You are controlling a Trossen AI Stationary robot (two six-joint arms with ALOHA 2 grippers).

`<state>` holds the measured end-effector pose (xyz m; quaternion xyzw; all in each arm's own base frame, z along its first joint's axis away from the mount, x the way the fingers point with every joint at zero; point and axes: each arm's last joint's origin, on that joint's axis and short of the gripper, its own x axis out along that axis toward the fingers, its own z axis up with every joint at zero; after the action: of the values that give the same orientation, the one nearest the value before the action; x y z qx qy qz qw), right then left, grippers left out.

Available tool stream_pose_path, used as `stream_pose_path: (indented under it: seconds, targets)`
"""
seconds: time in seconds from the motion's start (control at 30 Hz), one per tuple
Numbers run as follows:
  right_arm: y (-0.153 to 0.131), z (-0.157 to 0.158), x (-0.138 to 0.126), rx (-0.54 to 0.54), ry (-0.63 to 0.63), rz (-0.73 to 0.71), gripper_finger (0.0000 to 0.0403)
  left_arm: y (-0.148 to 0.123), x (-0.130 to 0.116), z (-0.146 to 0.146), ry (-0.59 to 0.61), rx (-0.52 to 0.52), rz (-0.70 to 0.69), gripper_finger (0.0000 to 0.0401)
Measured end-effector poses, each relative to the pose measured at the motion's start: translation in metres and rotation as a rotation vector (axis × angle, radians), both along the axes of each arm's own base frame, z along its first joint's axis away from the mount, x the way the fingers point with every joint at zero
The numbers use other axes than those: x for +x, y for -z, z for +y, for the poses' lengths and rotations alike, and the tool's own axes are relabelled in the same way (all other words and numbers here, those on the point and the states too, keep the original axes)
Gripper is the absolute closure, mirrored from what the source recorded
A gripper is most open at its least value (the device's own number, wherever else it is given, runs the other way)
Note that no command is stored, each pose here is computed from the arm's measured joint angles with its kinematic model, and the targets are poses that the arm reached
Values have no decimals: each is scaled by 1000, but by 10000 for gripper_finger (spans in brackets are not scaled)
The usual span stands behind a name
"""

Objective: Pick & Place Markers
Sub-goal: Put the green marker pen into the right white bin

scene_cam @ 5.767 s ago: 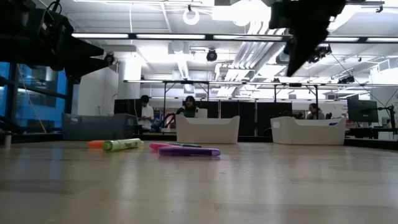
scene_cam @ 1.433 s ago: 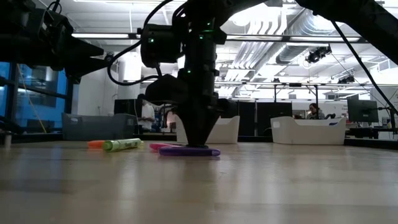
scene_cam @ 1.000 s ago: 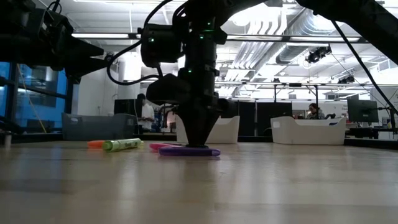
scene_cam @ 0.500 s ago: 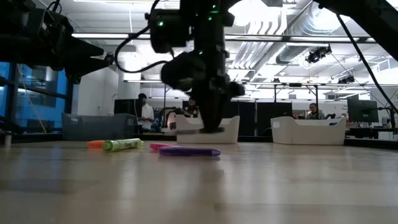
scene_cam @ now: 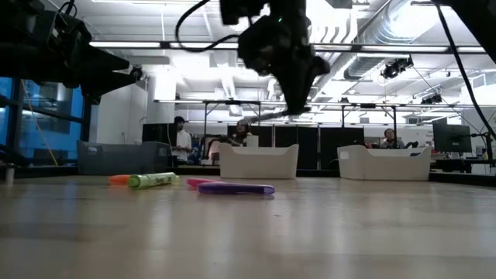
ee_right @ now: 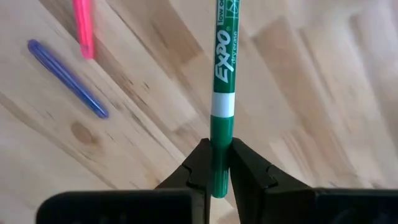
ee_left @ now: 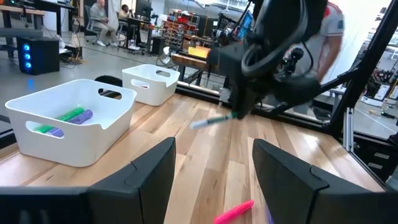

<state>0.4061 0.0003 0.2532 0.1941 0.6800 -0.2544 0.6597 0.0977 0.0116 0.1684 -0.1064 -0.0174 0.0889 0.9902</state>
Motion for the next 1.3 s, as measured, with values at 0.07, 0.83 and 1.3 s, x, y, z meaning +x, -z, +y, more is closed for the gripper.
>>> stream_pose_path:
  seconds: [0.07, 0.83, 1.3]
  targets:
    - [-10, -2, -7, -2, 5, 10, 366, 0, 0, 0, 0, 0, 0, 190]
    - [0, -34, -155, -35, 177, -160, 370, 0, 0, 0, 0, 0, 0, 190]
    - [-3, -92, -214, -207, 279, -229, 368, 0, 0, 0, 0, 0, 0, 190]
